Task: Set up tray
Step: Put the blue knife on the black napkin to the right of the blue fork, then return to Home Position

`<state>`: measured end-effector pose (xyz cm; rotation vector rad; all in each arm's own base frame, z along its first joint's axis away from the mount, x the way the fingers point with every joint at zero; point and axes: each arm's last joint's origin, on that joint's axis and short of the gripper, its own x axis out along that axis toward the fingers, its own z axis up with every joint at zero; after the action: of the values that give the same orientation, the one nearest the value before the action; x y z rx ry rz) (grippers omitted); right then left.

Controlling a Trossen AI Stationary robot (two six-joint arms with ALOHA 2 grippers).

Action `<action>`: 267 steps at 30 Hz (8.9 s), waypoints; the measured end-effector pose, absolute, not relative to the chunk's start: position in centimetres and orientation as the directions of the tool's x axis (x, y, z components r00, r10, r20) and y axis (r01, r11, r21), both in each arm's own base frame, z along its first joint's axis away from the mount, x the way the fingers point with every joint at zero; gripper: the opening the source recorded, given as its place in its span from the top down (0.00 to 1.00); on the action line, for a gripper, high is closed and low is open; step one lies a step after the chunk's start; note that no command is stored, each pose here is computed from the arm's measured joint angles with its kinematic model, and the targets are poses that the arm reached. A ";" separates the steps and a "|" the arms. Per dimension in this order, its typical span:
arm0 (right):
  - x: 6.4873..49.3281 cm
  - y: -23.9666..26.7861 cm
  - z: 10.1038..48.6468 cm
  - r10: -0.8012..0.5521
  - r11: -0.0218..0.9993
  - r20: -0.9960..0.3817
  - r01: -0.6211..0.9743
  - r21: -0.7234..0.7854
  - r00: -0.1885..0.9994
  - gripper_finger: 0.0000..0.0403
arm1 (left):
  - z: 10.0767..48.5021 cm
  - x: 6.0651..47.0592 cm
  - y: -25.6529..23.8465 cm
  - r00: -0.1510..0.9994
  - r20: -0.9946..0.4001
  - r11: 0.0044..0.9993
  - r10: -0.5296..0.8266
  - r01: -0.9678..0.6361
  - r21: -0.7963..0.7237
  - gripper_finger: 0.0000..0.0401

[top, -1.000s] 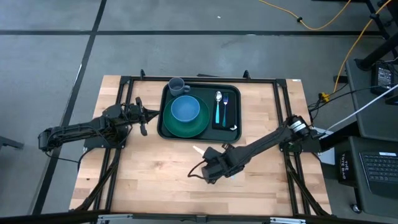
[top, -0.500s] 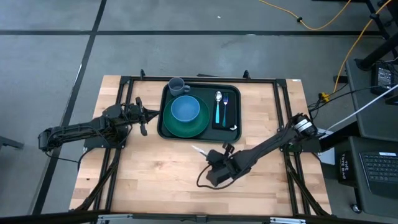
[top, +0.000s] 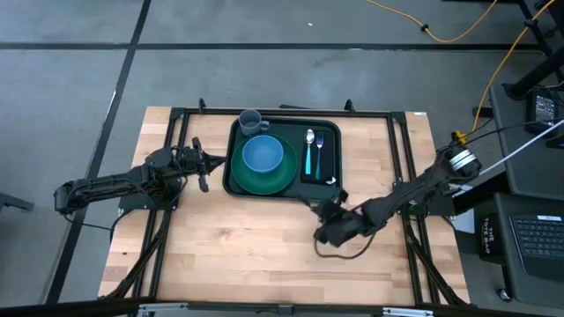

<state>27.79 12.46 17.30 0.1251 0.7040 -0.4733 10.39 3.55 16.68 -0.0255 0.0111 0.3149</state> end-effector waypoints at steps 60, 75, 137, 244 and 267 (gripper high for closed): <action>28.0 -7.1 27.6 -0.436 0.075 -0.878 0.981 0.180 0.195 0.96 | 16.7 10.4 3.5 0.951 -0.015 0.951 0.309 -0.310 -0.023 0.99; 29.8 -9.8 23.2 -0.303 -0.056 -0.950 0.993 0.102 0.081 0.96 | 16.7 10.4 3.5 0.951 -0.015 0.951 0.309 -0.310 -0.023 0.99; 30.8 -12.6 15.0 -0.247 -0.132 -0.969 0.990 0.046 0.012 0.94 | 16.7 10.4 3.5 0.951 -0.015 0.951 0.309 -0.309 -0.023 0.99; 26.1 -5.3 26.9 -0.623 0.435 -0.723 0.900 -0.004 0.298 0.97 | 16.7 10.4 3.5 0.951 -0.015 0.951 0.309 -0.309 -0.024 0.99; 20.4 -3.8 19.6 -0.401 0.898 -0.383 0.439 0.014 0.832 0.99 | 16.7 10.4 3.5 0.951 -0.015 0.950 0.310 -0.310 -0.023 0.99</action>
<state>20.45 -3.83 19.58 0.1028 0.3834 -0.4457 10.39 3.55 16.68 -0.0255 0.0110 0.3150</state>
